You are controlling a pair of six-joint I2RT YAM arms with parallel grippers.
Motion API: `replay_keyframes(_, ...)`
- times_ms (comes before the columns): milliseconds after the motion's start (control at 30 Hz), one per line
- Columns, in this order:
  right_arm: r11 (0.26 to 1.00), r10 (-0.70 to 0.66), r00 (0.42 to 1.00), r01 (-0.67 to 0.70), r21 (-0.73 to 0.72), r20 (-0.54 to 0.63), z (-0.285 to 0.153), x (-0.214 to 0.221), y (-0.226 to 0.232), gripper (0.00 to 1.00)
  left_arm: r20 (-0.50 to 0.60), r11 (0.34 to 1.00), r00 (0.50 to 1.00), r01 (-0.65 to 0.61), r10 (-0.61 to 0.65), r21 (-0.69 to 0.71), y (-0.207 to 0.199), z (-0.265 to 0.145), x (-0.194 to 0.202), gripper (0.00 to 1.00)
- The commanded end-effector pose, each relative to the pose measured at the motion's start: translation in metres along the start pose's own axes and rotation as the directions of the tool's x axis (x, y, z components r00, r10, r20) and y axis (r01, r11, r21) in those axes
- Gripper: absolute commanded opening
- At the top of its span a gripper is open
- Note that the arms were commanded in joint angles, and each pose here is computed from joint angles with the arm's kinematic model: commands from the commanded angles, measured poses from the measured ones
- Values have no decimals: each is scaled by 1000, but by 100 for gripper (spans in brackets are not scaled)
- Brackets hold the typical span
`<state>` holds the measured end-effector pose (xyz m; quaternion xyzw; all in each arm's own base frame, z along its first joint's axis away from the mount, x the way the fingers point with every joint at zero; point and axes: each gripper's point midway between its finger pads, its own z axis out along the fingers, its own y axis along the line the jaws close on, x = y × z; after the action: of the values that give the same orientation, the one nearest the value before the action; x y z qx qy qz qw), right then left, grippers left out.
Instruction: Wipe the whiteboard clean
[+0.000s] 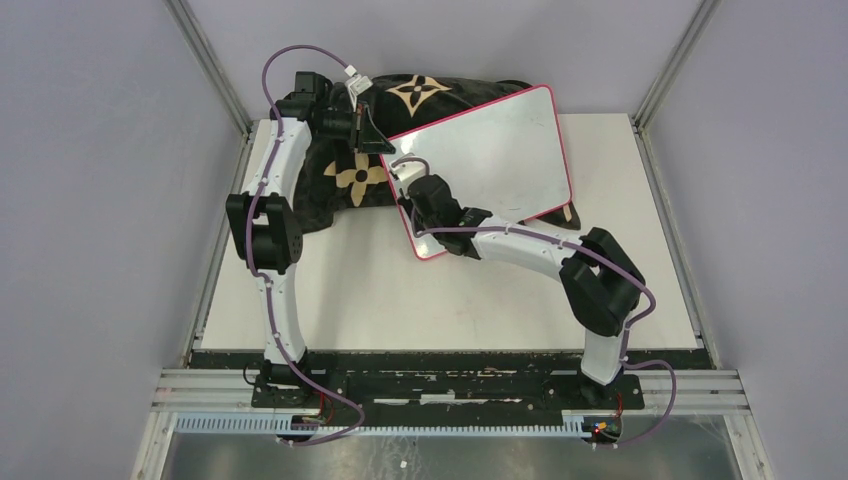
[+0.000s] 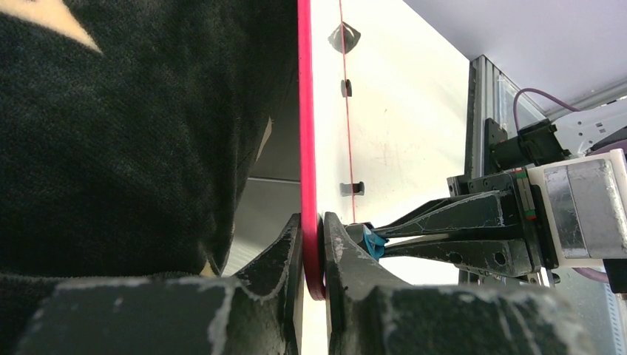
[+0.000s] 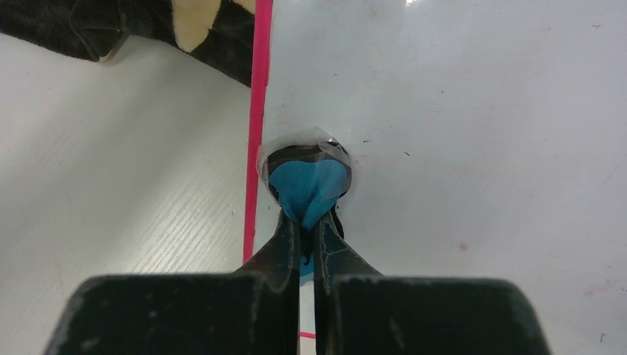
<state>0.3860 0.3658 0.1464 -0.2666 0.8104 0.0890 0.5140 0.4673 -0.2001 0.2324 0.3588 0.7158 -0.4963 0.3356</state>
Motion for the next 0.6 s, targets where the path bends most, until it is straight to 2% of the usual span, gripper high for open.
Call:
replay_keyframes(0, 992, 2, 999, -7, 123, 40, -4, -13, -32, 1, -5, 995, 996, -93, 93, 36, -21, 7, -9, 3)
replay_keyframes(400, 931, 159, 987, -144, 336, -17, -24, 30, -156, 1, -8, 995, 996, -94, 94, 35, -21, 7, -7, 3)
replay_keyframes(567, 909, 190, 982, -175, 379, -3, -49, 32, -185, 1, -14, 995, 995, -96, 97, 22, -21, 5, -7, 3)
